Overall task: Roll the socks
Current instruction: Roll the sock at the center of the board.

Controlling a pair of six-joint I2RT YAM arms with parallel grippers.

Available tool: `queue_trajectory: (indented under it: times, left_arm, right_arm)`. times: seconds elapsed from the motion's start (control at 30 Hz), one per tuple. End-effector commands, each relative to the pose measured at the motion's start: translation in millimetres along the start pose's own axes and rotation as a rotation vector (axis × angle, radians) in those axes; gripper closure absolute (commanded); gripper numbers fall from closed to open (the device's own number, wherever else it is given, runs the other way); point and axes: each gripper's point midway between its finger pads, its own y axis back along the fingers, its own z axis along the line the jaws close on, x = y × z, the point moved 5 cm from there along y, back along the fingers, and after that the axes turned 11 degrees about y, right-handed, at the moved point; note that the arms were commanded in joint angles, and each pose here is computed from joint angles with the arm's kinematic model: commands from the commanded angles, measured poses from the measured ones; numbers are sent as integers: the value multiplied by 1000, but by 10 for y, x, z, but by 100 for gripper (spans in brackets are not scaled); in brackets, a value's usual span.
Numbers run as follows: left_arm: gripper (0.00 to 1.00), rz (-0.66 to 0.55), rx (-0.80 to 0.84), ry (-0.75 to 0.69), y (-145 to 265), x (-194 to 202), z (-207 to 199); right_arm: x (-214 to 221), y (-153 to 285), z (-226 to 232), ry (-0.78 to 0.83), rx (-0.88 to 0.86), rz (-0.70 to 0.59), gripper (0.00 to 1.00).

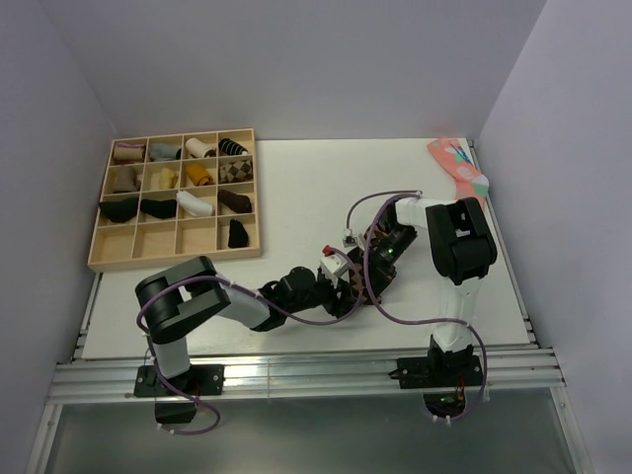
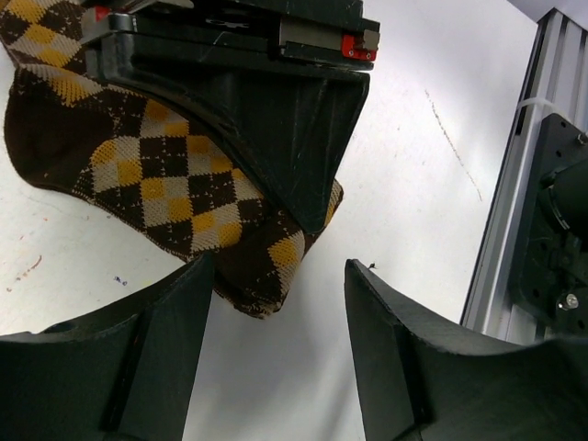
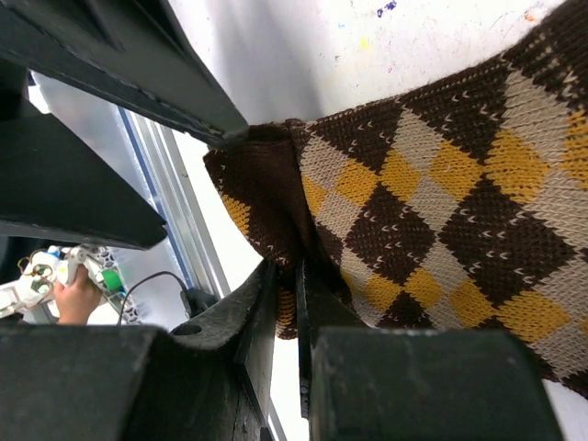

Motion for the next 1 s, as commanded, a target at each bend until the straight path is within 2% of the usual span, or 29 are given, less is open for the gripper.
queue_trajectory:
  times: [0.0,0.77,0.97]
  left_arm:
    - [36,-38,71,-54,-111,-140,-118]
    - [45,-4,144,-14,-178,12,-25]
    - [44,3,163,-5,-195,39,-40]
  right_arm:
    - [51,38,-141,3,35,50,95]
    - [22,76,-96,-32,-18,35,95]
    - [33,91,-114,-51,-14,32,95]
